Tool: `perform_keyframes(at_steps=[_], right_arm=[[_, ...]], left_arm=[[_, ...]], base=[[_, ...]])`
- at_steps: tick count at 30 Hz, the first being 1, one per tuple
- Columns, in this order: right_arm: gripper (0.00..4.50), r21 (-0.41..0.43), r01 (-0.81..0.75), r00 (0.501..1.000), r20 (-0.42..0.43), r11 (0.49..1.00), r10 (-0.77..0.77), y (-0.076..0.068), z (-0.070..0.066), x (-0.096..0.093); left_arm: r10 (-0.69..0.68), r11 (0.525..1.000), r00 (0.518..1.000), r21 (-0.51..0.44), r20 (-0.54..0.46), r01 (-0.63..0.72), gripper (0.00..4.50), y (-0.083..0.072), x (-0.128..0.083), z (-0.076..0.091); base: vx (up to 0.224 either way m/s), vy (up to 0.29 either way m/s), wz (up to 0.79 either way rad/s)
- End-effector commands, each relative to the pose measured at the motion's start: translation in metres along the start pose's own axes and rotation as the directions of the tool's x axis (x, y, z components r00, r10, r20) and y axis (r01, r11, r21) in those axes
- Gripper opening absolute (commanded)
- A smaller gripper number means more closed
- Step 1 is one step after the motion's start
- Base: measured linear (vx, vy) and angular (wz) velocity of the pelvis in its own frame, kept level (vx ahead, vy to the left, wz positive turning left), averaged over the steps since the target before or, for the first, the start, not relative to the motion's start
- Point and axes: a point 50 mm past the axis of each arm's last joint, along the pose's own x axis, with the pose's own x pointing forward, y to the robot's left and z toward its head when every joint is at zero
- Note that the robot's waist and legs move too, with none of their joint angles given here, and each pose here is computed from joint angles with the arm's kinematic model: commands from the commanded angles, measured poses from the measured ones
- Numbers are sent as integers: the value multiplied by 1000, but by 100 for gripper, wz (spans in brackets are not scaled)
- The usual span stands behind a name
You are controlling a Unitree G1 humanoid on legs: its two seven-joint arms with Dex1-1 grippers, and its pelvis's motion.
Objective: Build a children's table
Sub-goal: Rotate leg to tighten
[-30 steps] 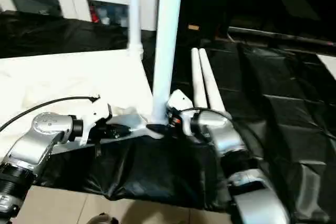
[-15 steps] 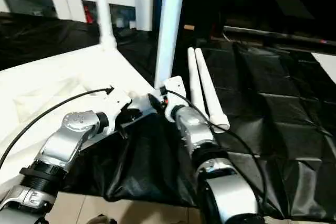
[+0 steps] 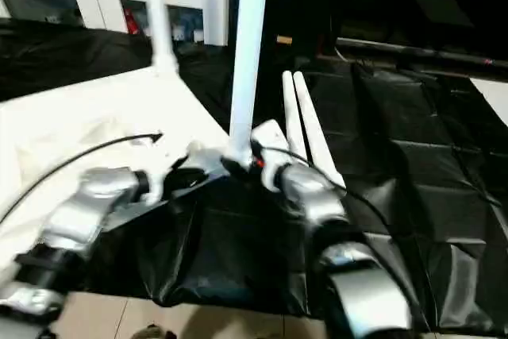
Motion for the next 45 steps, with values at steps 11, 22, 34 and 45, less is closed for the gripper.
perform_keyframes(at_steps=[11,22,34,45], right_arm=[[353,-84,-360,930,-108,929,350,25,2,-1],[273,-62,-408,909,-116,911,399,36,-2,3],[267,92,228,967,-138,969,-215,34,-11,53],[375,146,359,933,-89,922,-349,36,3,69]], left_arm=[[-222,970,975,109,13,219,0,-5,-9,7],[-237,967,971,93,7,236,0,-5,-14,4],[208,977,977,-61,42,-205,0,7,24,21],[232,972,967,-58,102,-227,0,-4,51,40]], base=[[0,0,0],[0,0,0],[0,0,0],[0,0,0]])
